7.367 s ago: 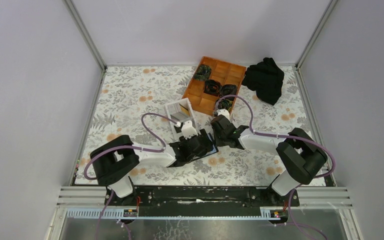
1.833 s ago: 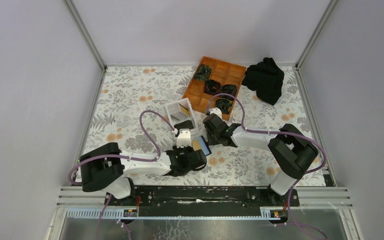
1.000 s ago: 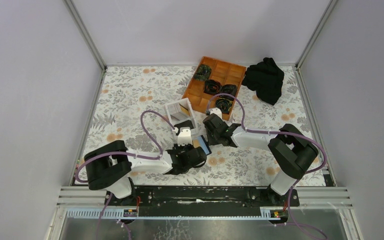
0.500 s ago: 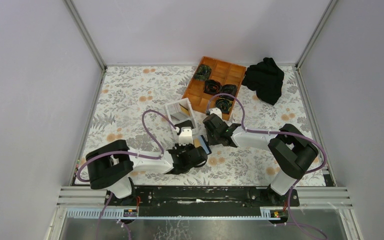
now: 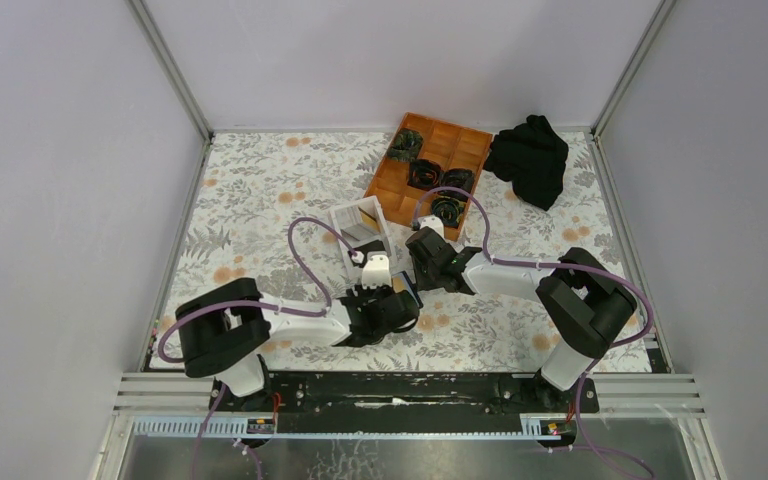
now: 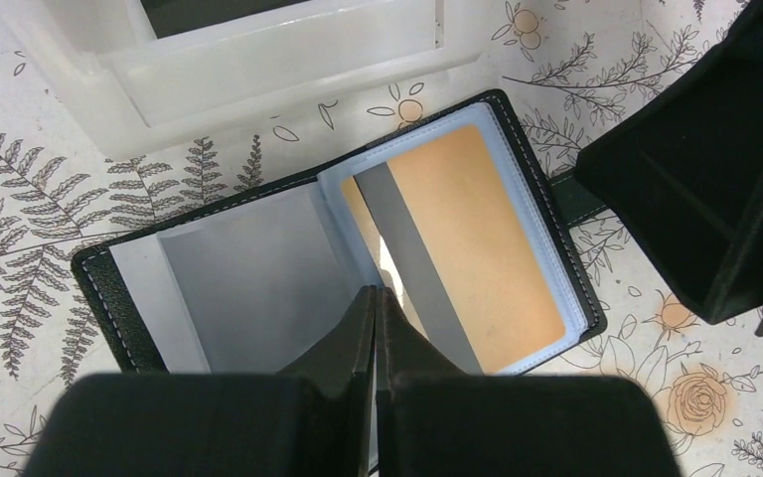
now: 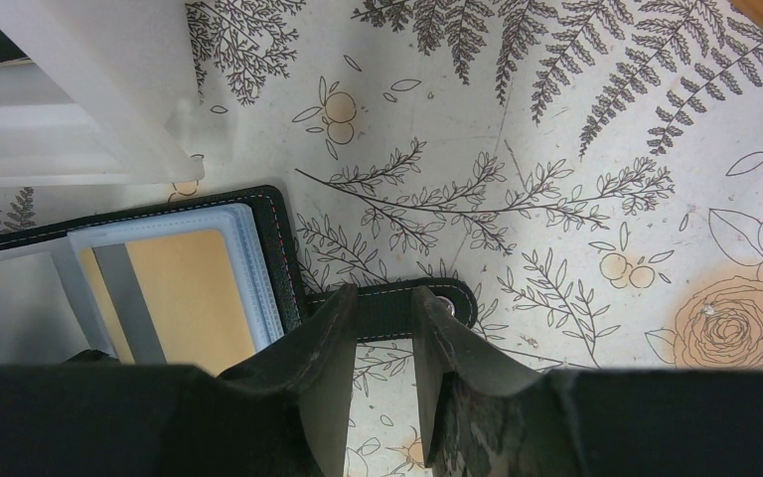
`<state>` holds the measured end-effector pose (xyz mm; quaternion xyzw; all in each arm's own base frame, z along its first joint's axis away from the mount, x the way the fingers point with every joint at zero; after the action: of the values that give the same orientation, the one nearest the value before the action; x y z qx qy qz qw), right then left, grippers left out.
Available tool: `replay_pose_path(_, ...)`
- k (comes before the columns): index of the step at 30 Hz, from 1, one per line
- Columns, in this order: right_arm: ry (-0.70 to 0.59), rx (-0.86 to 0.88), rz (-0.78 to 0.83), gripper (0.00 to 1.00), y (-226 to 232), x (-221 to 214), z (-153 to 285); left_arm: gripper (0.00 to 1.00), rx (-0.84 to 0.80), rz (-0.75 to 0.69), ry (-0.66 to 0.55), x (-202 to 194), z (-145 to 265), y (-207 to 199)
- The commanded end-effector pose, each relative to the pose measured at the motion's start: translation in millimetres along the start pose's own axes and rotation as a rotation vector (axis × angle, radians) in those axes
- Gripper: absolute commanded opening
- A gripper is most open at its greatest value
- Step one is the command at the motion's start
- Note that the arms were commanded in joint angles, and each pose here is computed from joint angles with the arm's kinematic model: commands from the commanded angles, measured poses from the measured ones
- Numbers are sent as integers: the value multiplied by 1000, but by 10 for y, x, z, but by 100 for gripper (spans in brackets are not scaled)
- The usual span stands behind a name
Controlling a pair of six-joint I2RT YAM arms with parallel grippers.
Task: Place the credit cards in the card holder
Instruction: Insert the credit card into the card holder.
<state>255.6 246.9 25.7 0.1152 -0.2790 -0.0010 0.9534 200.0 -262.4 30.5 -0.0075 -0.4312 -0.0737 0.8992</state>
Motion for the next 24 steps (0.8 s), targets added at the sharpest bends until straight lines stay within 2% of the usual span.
replay_pose_path(1,148,-45,15,33,-201,-469,-192,0,1,24,-49,147,-53,-77)
replay_pose_path(11,141,-48,15,33,-196,-447,-188,0,-4,23,-38,147,-92,-101)
replay_pose_path(24,80,-36,12,34,-122,-247,-85,0,18,98,-40,132,186,276)
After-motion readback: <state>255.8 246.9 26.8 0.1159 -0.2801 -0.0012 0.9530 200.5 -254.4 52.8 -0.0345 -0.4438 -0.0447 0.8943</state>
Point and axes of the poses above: each gripper's point midway between its finger pads, its own z axis back along the fingers, its own y axis along the line the jaws close on, x = y × z, the point moved 2 cm from there along z, back along the fingers, and after that the axes turned 14 degrees about -z, right-handed, at the moved point
